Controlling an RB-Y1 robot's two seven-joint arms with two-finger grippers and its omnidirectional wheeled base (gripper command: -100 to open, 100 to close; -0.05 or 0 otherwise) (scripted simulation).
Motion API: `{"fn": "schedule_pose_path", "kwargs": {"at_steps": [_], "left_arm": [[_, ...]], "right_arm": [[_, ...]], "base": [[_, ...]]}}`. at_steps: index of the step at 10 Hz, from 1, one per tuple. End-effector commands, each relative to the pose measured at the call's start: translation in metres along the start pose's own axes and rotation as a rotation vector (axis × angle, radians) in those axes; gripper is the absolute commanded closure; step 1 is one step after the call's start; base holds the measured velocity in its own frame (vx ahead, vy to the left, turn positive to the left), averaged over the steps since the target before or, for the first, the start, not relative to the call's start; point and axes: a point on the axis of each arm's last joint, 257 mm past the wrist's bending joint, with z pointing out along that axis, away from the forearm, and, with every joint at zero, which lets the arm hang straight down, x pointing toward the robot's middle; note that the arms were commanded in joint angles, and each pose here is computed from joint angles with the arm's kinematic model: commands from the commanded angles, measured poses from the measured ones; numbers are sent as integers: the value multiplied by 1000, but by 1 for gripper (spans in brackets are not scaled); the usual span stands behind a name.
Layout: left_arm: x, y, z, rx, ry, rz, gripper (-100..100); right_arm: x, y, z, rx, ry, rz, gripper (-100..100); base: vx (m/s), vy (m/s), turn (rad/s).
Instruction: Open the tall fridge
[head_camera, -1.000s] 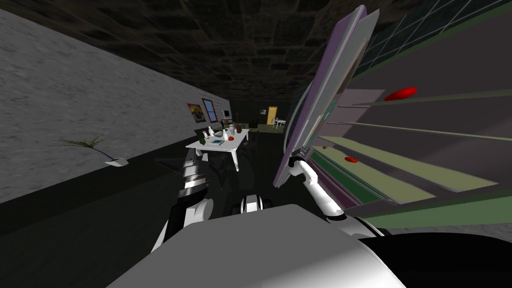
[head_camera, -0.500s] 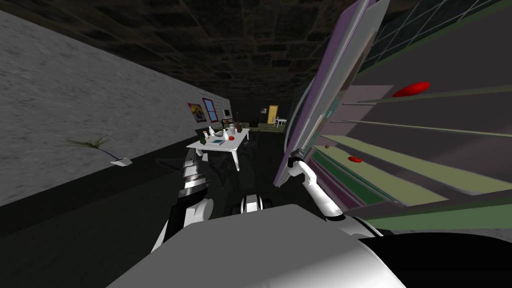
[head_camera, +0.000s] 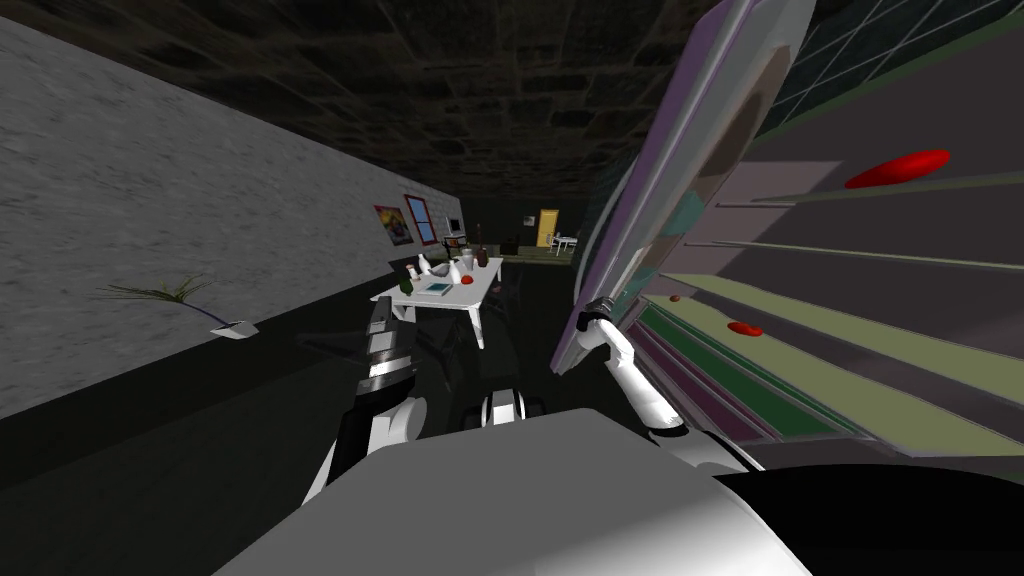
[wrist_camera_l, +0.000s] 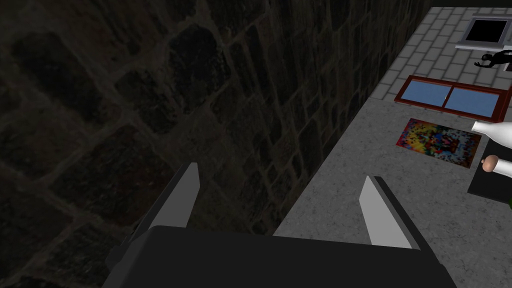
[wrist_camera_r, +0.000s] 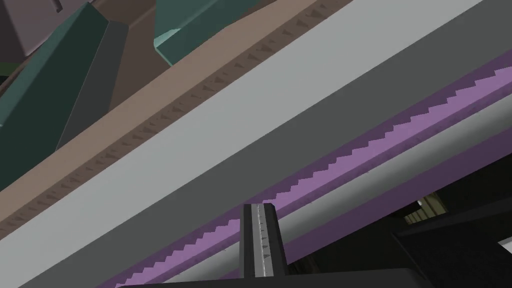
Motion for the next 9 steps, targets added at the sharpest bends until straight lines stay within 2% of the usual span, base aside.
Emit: {"fn": "schedule_pose_path", "kwargs": {"at_steps": [1, 3, 4, 9], "left_arm": [[0, 0, 0, 0, 0, 0, 0], [0, 0, 0, 0, 0, 0, 0], [0, 0, 0, 0, 0, 0, 0], [0, 0, 0, 0, 0, 0, 0]], "right_arm": [[8, -17, 5, 41, 34, -1, 100], [13, -26, 7, 63, 61, -1, 100], [6, -32, 7, 61, 57, -1, -100], [-12, -54, 4, 67, 66, 0, -100]], "base": [[217, 125, -3], [220, 111, 6], [66, 47, 28], [-34, -36, 22]]}}
